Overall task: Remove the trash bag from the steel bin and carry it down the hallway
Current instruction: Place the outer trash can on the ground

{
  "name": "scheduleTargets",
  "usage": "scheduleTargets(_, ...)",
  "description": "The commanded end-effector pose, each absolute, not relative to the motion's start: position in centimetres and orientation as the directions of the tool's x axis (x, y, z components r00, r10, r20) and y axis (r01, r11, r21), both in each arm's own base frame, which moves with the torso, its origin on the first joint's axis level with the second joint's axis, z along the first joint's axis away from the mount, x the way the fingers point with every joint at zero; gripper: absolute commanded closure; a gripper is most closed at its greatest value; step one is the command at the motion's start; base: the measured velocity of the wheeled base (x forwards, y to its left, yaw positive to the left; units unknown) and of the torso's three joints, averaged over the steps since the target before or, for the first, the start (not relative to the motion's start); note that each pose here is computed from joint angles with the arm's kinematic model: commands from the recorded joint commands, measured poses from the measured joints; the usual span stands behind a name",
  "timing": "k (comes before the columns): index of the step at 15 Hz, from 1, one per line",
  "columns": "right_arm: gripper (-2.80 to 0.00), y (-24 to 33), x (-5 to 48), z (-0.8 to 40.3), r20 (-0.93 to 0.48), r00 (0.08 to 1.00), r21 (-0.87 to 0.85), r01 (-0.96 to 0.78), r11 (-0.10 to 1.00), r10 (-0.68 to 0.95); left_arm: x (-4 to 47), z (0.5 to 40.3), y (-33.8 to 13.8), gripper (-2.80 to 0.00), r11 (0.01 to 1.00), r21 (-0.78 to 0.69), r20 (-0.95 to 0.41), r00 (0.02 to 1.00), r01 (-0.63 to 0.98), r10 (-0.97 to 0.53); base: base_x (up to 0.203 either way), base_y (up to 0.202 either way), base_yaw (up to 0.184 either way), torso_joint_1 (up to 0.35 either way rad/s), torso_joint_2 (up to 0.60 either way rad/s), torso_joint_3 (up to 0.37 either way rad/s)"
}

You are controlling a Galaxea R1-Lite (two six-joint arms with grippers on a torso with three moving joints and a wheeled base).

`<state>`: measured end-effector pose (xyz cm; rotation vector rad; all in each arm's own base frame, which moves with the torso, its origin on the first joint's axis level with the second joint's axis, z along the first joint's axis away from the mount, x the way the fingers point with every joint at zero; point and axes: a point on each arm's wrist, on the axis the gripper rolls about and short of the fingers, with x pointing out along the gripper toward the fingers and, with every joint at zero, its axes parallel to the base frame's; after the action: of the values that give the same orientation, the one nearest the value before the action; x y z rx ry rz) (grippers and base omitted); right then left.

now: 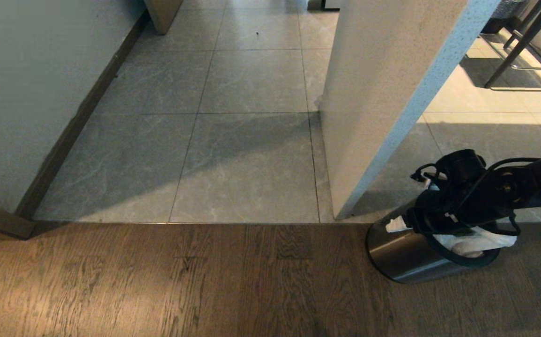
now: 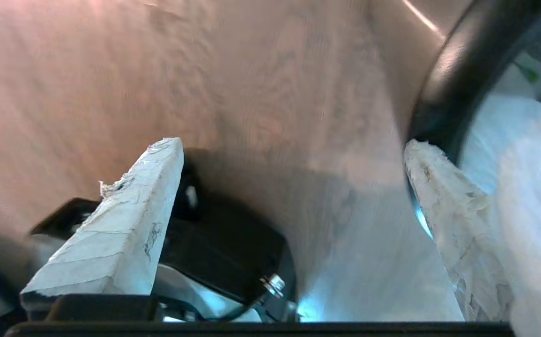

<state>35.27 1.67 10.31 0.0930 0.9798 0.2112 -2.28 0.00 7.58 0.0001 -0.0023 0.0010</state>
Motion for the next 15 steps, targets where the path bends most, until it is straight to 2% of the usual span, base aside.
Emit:
scheduleTargets(1, -2.80, 1.3, 35.8, 10.1, -0.812, 0.542, 0.176, -0.127, 0.976, 0.217, -2.3, 7.6, 0.0, 0.00, 1.000, 0.000, 0.004, 1.000, -0.002, 0.002, 0.000, 0.000, 0.000, 0.000, 0.00, 0.000)
scheduleTargets(7, -2.80, 0.4, 35.7, 11.5, -0.803, 0.560, 0.171, -0.111, 0.979, 0.204, -2.3, 7.6, 0.0, 0.00, 1.000, 0.000, 0.004, 1.000, -0.002, 0.002, 0.000, 0.000, 0.000, 0.000, 0.00, 0.000)
scheduleTargets(15, -2.80, -0.5, 36.4, 11.2, -0.805, 0.572, 0.134, -0.088, 0.987, 0.161, -2.3, 7.5, 0.0, 0.00, 1.000, 0.000, 0.003, 1.000, -0.002, 0.002, 0.000, 0.000, 0.000, 0.000, 0.00, 0.000)
